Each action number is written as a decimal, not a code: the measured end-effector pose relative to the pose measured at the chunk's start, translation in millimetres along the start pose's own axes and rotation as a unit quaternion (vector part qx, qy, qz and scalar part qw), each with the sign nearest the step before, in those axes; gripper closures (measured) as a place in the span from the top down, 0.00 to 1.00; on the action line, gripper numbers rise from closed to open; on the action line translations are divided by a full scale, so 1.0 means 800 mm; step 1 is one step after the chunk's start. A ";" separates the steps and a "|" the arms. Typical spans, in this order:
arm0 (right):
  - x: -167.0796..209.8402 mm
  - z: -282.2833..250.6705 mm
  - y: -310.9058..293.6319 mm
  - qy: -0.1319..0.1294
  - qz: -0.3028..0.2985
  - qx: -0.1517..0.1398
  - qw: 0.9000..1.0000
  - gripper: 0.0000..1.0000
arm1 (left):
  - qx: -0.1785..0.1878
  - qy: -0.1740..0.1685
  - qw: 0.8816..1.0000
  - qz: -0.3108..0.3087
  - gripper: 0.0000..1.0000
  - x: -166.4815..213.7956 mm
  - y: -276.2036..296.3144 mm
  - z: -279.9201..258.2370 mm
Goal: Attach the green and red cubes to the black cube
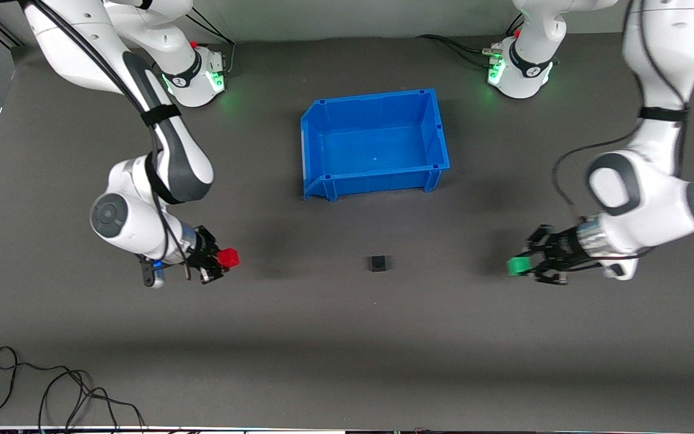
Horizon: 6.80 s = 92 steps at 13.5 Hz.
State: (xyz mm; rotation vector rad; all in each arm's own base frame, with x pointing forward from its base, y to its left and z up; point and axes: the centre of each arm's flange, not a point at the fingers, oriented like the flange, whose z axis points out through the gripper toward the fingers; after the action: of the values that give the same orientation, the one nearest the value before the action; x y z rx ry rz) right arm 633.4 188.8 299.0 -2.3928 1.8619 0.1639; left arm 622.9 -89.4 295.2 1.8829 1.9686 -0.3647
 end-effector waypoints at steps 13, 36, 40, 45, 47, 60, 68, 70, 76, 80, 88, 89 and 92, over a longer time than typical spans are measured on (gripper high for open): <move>-0.220 0.088 -0.050 0.012 0.185 -0.018 0.983 0.39 | -0.022 0.018 1.000 -0.006 0.37 -0.204 -0.059 0.198; -0.288 0.185 -0.088 0.004 0.276 0.023 0.961 0.39 | -0.046 0.025 0.999 -0.013 0.37 -0.236 -0.092 0.261; -0.292 0.187 -0.086 0.004 0.275 0.022 0.961 0.39 | -0.052 0.021 0.998 -0.039 0.37 -0.241 -0.088 0.258; -0.298 0.198 -0.080 0.007 0.272 0.016 0.962 0.39 | -0.062 0.016 0.997 -0.048 0.37 -0.251 -0.088 0.262; -0.303 0.200 -0.077 0.007 0.271 0.014 0.963 0.39 | -0.065 0.014 0.997 -0.046 0.37 -0.257 -0.091 0.269; -0.298 0.206 -0.077 0.012 0.280 0.013 0.960 0.39 | -0.066 0.012 0.997 -0.040 0.37 -0.273 -0.096 0.278; -0.295 0.203 -0.081 0.011 0.272 0.017 0.962 0.51 | -0.064 0.013 0.997 -0.039 0.37 -0.274 -0.099 0.282; -0.294 0.200 -0.082 0.010 0.266 0.020 0.964 0.72 | -0.063 0.014 0.997 -0.039 0.37 -0.272 -0.099 0.285; -0.268 0.184 -0.101 0.001 0.260 0.041 0.965 1.00 | -0.075 0.023 0.996 -0.038 0.77 -0.260 -0.085 0.279; -0.253 0.152 -0.119 -0.010 0.230 0.064 0.971 1.00 | -0.065 0.056 0.996 -0.013 1.00 -0.230 -0.052 0.247; -0.196 -0.045 -0.124 0.008 0.071 0.026 0.997 1.00 | 0.105 0.083 0.968 0.211 1.00 -0.094 0.018 -0.019; -0.189 -0.075 -0.118 0.010 0.035 0.016 0.999 1.00 | 0.120 0.089 0.957 0.249 1.00 -0.073 0.019 -0.058; -0.156 -0.162 -0.092 0.014 -0.064 -0.025 0.998 0.99 | 0.159 0.057 0.909 0.381 1.00 -0.023 0.011 -0.154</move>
State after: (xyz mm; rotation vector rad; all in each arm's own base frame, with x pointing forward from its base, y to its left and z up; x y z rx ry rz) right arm 677.0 307.2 447.1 -2.5511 1.7292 0.1685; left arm 619.7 -50.1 413.6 2.7416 1.1163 -0.3517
